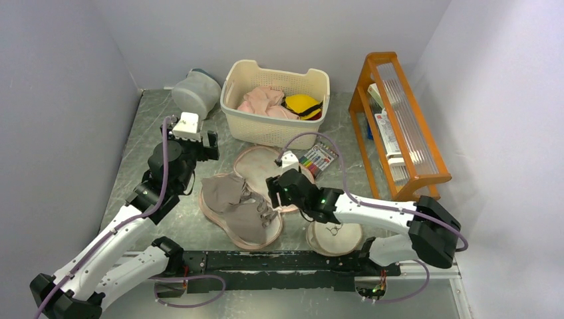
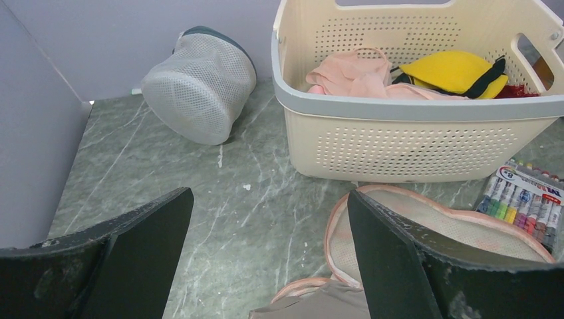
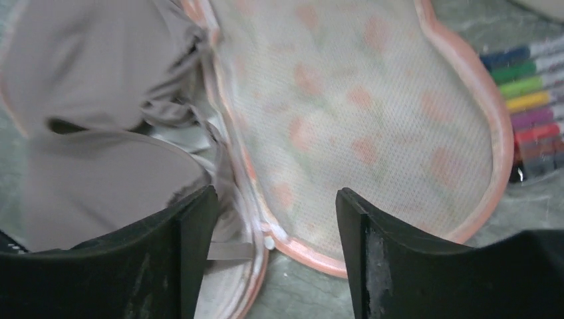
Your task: Unzip the laundry bag and remove the bra
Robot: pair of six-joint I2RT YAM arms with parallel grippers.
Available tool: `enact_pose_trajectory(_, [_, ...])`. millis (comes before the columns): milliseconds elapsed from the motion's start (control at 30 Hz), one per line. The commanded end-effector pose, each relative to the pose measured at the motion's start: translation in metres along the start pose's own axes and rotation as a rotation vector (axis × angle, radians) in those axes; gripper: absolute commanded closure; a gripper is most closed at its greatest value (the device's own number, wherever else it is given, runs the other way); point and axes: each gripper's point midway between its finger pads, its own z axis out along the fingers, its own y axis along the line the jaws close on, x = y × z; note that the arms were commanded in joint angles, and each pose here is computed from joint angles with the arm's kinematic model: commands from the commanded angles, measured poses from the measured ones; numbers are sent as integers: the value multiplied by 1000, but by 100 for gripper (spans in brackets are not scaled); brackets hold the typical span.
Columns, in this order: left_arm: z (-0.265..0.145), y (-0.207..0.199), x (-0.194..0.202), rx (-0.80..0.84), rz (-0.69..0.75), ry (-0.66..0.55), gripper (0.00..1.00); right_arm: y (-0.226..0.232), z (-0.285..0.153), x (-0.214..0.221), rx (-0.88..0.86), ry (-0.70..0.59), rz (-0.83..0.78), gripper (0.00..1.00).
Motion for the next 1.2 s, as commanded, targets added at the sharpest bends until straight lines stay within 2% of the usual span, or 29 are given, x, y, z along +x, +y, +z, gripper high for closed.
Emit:
enact_pose_trajectory(0, [-6,8,-23,-21,-29,-49,2,15,-12,-19,-6,-33,-83,29])
enact_pose_trajectory(133, [-14,25,-29,-99,-49,-83,2,72,-14,-17,-121,-37,-134,21])
enact_pose_trajectory(267, [-26,45,-36,-183,-76,-127,2,129,-14,-6,-213,-24,-198,21])
enact_pose_trajectory(400, [-35,54,-42,-212,-94,-163,3,157,-11,7,-173,7,-296,26])
enact_pose_trajectory(567, [-37,53,-44,-204,-97,-170,2,166,2,24,-99,42,-373,35])
enact_pose_trajectory(800, [-33,49,-43,-185,-88,-156,3,181,16,40,-57,70,-450,38])
enact_pose_trajectory(1167, [-32,46,-43,-172,-86,-155,2,167,26,41,83,53,-506,55])
